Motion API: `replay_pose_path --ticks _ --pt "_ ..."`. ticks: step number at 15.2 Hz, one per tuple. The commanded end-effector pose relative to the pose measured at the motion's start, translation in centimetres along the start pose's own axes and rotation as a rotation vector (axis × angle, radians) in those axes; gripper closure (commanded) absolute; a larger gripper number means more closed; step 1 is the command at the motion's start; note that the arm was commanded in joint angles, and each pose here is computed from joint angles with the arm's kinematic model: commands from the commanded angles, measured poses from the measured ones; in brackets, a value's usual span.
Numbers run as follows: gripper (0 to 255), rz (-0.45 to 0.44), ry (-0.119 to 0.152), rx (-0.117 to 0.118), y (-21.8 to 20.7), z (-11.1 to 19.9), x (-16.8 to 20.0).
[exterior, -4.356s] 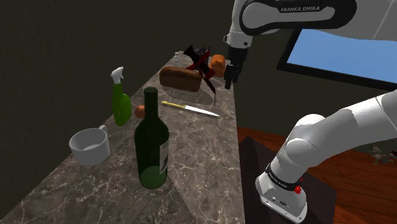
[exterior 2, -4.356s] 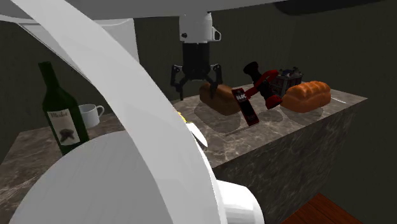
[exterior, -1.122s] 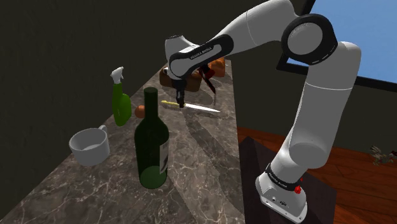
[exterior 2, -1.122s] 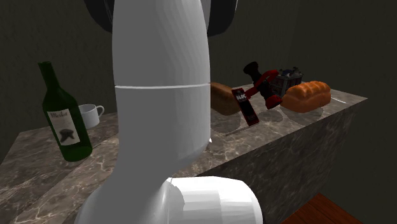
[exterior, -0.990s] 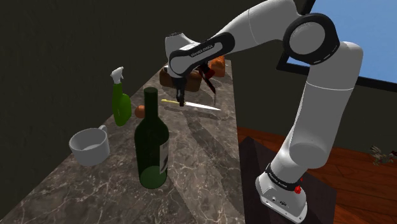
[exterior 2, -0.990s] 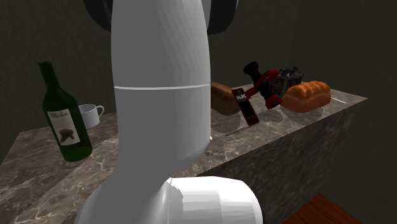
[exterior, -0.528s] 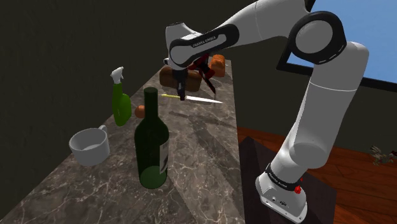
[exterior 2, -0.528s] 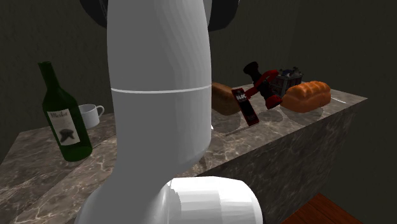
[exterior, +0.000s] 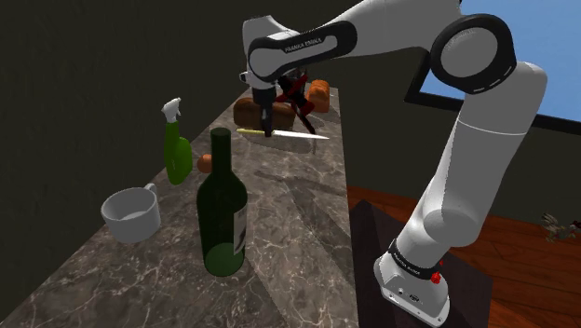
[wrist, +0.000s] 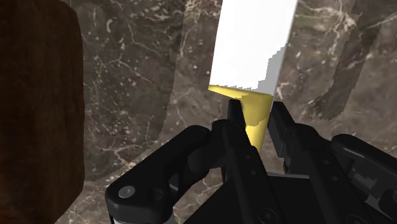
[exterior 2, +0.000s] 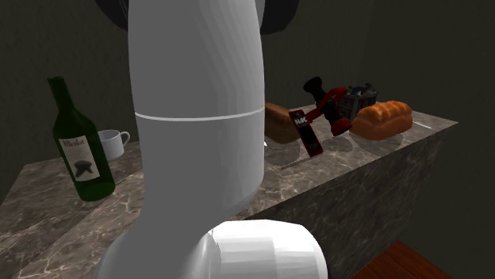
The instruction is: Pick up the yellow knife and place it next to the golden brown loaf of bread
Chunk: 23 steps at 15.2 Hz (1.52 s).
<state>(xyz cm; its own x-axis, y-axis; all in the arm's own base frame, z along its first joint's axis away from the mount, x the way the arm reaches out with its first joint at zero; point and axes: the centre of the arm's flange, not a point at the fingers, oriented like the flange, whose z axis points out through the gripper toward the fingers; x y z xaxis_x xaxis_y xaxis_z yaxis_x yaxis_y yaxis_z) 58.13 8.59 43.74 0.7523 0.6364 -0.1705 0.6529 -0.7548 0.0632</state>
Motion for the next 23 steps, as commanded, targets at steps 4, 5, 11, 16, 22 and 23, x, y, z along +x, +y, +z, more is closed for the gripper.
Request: replay_pose_path --ticks 4,5,11,16,22,23 --pt "255 0.000 0.000 0.000 0.2 -2.6 -0.3" --pt "255 0.000 0.000 0.000 0.2 -3.2 -0.4" --pt "255 0.000 0.000 0.000 0.4 -6.3 -1.0" --pt "255 0.000 0.000 0.000 0.6 -8.9 -1.4" --pt "255 0.000 0.000 0.000 4.9 -9.1 -4.5" --pt "255 0.000 0.000 0.000 6.0 -8.9 -5.3"
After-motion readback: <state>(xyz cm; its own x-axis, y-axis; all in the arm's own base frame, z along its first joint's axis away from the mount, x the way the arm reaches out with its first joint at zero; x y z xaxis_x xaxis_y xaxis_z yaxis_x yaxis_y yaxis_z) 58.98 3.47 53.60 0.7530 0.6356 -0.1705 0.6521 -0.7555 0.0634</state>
